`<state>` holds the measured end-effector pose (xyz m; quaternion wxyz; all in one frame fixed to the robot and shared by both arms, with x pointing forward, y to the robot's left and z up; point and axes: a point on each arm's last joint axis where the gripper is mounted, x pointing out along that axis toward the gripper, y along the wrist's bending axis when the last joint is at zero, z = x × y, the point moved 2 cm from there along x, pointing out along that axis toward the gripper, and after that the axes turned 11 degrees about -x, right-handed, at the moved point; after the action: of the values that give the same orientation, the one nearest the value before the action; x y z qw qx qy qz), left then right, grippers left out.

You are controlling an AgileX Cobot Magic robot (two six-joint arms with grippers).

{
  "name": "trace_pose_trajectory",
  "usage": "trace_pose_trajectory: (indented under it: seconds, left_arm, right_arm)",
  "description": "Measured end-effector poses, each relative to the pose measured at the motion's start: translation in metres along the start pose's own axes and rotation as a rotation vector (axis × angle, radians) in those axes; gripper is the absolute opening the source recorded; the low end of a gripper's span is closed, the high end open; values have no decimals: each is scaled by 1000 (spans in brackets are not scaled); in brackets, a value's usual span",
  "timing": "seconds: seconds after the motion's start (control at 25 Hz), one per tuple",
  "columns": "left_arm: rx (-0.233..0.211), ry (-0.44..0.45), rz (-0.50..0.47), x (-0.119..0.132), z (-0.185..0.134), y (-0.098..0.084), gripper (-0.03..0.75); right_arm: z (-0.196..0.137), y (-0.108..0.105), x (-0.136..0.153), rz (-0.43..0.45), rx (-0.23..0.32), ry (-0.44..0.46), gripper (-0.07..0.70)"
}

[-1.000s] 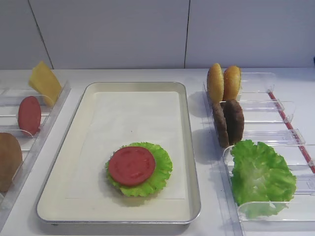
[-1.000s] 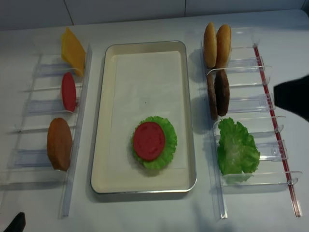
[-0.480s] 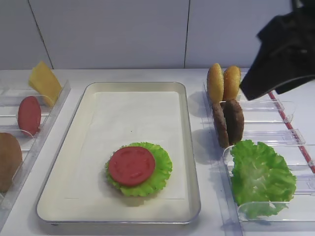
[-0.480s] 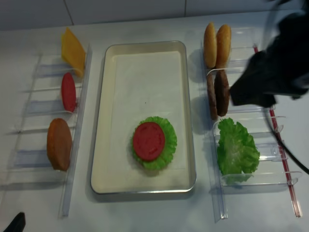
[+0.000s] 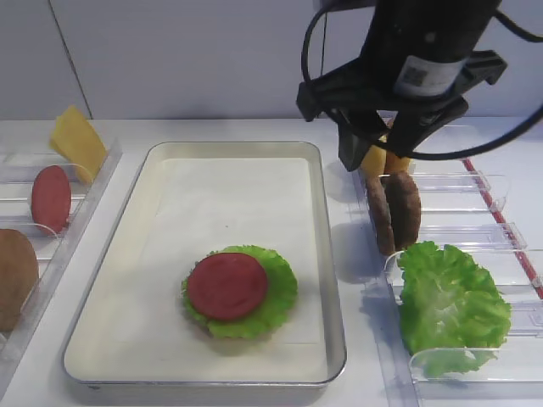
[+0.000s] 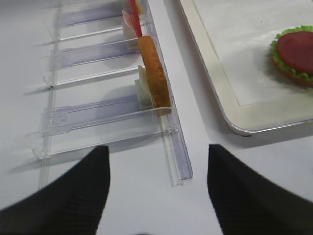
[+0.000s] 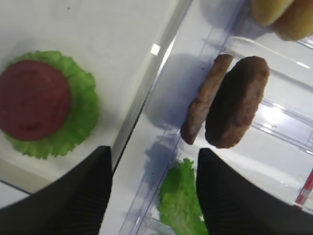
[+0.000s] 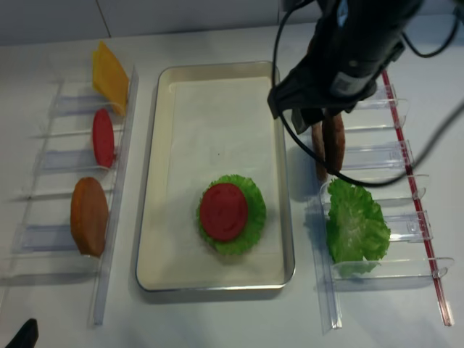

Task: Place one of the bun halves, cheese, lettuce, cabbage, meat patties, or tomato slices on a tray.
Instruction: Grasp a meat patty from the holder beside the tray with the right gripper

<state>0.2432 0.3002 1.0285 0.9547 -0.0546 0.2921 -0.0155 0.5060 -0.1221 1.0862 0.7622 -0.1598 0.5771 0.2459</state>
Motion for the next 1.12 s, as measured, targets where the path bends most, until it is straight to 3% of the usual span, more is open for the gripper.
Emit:
trace_pose_trajectory:
  seconds: [0.28,0.52,0.84,1.12]
  left_arm:
    - [0,0,0,0,0,0,424]
    - [0,-2,0,0,0,0,424]
    - [0,-2,0,0,0,0,423]
    - [0,-2,0,0,0,0,422]
  right_arm:
    - [13,-10,43,-69,58,104,401]
    - [15,-16,64,-123,84,154,400]
    - [23,-20,71,-150,86,102,395]
    - [25,-23,71,-180,90,79,333]
